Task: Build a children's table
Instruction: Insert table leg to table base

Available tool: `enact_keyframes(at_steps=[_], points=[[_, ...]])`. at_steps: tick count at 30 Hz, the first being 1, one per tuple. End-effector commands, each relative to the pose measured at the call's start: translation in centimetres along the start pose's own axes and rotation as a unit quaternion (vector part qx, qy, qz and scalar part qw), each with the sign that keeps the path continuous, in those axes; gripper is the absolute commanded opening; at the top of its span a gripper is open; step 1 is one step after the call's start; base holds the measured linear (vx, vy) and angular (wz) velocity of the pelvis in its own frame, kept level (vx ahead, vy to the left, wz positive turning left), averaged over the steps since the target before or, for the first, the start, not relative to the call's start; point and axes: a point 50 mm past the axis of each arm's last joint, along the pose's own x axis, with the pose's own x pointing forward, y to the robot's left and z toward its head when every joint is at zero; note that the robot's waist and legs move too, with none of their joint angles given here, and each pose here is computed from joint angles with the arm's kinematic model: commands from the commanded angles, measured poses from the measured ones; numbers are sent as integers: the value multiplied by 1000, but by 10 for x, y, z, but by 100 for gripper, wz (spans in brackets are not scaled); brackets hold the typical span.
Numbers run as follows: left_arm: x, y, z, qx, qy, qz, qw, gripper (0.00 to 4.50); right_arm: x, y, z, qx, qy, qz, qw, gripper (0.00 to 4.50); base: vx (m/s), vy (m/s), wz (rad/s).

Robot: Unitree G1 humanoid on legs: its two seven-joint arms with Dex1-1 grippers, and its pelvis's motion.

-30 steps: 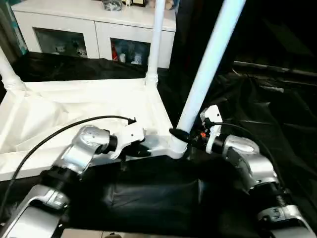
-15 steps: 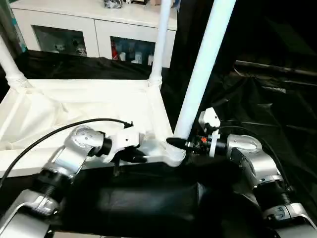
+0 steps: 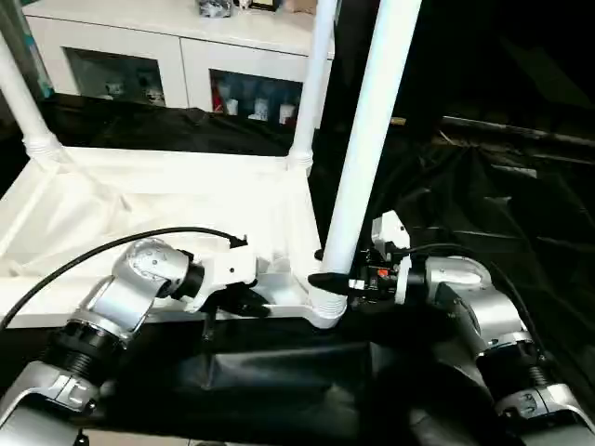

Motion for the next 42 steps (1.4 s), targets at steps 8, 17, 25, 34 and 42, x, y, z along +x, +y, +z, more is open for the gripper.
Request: enact_keyframes(at_steps=[8,17,25,34,42], points=[[10,29,21,-52,-20,121,991,0,-7,-28,-55,88,100,-307,942,189,-78,32,-14],[24,43,24,-105,42,217,970,0,23,-39,-45,133,98,-485,859,188,5,-27,-9],[25,43,26,-113,49,232,965,0,40,-37,-39,129,105,-509,844,188,0,0,0],[25,42,25,-112,51,230,965,0,50,-36,-28,128,64,-487,862,188,0,0,0],[23,41,26,-100,39,219,970,0,55,-40,-4,114,-12,-440,891,306,13,1,0]])
